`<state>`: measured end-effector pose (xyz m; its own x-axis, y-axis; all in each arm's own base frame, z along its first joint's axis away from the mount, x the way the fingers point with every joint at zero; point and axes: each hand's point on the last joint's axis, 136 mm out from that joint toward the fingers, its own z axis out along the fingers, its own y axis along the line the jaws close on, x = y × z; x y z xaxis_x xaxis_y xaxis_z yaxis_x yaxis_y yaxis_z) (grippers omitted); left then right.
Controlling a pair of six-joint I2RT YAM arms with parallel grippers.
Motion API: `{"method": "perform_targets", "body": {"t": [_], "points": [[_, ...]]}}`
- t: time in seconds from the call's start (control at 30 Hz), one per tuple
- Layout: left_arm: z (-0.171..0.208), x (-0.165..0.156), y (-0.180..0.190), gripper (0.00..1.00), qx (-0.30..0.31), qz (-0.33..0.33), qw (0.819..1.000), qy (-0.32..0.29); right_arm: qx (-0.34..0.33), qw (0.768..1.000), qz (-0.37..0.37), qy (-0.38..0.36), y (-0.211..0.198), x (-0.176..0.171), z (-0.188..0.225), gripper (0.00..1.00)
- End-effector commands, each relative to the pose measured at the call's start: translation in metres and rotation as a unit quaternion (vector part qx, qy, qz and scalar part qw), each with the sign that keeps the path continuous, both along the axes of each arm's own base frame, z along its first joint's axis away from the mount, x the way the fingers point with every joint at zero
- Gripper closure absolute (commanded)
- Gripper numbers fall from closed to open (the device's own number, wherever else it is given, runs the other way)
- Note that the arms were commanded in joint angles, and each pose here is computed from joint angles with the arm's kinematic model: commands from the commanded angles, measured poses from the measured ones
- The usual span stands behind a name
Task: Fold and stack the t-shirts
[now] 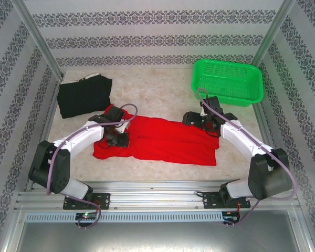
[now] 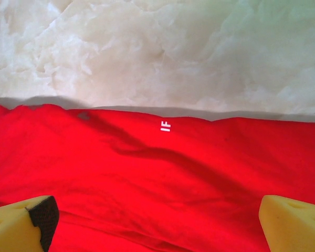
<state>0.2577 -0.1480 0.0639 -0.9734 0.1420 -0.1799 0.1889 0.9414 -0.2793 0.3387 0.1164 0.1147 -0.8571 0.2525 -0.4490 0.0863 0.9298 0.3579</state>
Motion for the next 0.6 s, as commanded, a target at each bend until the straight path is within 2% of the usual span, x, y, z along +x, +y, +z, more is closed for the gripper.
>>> {"method": "perform_targets", "body": {"t": [0.0,0.03,0.13,0.17,0.27,0.4,0.47,0.57], "points": [[-0.007,-0.008,-0.012,0.71,-0.037,0.034,0.999,0.016,0.004,1.000,0.006,-0.008,0.007,0.007,0.007,0.02],[-0.008,-0.010,-0.012,0.65,-0.040,0.037,0.998,0.020,0.002,1.000,0.006,-0.003,0.007,0.007,0.006,0.02],[0.004,-0.005,-0.009,0.27,-0.039,0.055,0.998,-0.001,-0.020,1.000,-0.004,0.018,-0.001,0.002,-0.001,0.02],[0.013,0.000,-0.005,0.20,-0.030,0.064,0.997,-0.015,-0.033,0.999,-0.011,0.029,-0.007,0.000,-0.003,0.02],[0.038,0.021,0.016,0.12,0.014,0.107,0.993,-0.056,-0.072,0.994,-0.050,0.068,-0.032,-0.012,-0.012,0.02],[0.055,0.047,0.066,0.10,0.084,0.213,0.971,-0.064,-0.043,0.987,-0.098,0.122,-0.053,-0.030,-0.033,0.02],[0.045,0.057,0.082,0.10,0.103,0.243,0.963,-0.057,-0.038,0.982,-0.106,0.151,-0.057,-0.039,-0.045,0.02],[0.011,0.073,0.087,0.12,0.118,0.259,0.958,-0.026,-0.038,0.980,-0.084,0.178,-0.045,-0.043,-0.056,0.04]]}}
